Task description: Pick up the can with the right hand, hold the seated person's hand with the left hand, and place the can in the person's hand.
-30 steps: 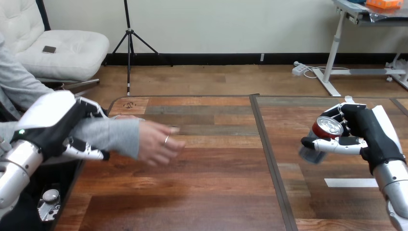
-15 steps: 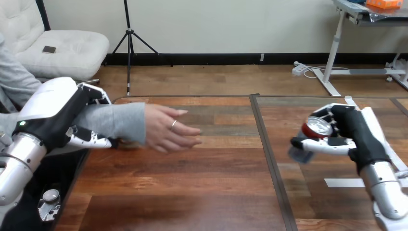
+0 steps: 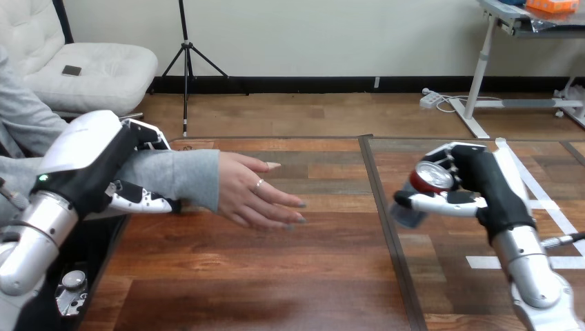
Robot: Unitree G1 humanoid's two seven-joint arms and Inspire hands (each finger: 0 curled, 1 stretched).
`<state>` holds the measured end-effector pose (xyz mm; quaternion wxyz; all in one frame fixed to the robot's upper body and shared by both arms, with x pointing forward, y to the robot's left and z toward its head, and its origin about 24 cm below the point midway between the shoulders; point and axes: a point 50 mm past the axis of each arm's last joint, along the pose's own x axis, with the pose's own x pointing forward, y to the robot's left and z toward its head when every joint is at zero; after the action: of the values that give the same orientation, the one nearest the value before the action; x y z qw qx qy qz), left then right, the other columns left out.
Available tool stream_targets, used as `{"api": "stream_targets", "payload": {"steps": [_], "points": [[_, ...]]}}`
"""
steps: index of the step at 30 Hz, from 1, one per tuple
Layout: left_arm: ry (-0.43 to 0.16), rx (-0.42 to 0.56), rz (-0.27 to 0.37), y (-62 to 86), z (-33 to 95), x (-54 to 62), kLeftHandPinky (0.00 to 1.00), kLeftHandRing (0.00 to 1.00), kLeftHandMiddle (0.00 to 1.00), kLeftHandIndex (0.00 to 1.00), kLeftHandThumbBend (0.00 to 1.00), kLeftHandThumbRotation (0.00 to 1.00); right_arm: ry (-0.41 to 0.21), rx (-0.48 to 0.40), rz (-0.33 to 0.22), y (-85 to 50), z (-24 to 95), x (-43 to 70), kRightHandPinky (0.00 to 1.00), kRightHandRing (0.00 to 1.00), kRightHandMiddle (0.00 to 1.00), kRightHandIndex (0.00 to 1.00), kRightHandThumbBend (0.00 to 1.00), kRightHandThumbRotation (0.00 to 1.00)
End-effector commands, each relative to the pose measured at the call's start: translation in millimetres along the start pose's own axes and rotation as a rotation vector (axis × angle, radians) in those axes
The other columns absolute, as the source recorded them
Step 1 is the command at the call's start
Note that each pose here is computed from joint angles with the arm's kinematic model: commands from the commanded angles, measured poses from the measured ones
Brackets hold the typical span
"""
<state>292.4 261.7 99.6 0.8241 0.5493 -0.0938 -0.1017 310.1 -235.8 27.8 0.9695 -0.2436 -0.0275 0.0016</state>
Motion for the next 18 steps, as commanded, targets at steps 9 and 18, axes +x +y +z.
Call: {"api": "stream_targets", "payload": {"steps": [9,18], "points": [[-0.14,-0.067,0.128,17.4,34.5,16.8,0.25,0.3,0.37,0.43,0.67,0.0,-0.233,0.012,-0.03,9.3,62.8,36.2,0.35,0.37,0.42,0.44,0.79,0.0],[-0.126,-0.105,0.099,9.1,38.6,19.7,0.25,0.3,0.37,0.44,0.64,0.0,-0.269,0.027,-0.001,23.5,74.1,40.6,0.33,0.36,0.41,0.44,0.78,0.0]]}}
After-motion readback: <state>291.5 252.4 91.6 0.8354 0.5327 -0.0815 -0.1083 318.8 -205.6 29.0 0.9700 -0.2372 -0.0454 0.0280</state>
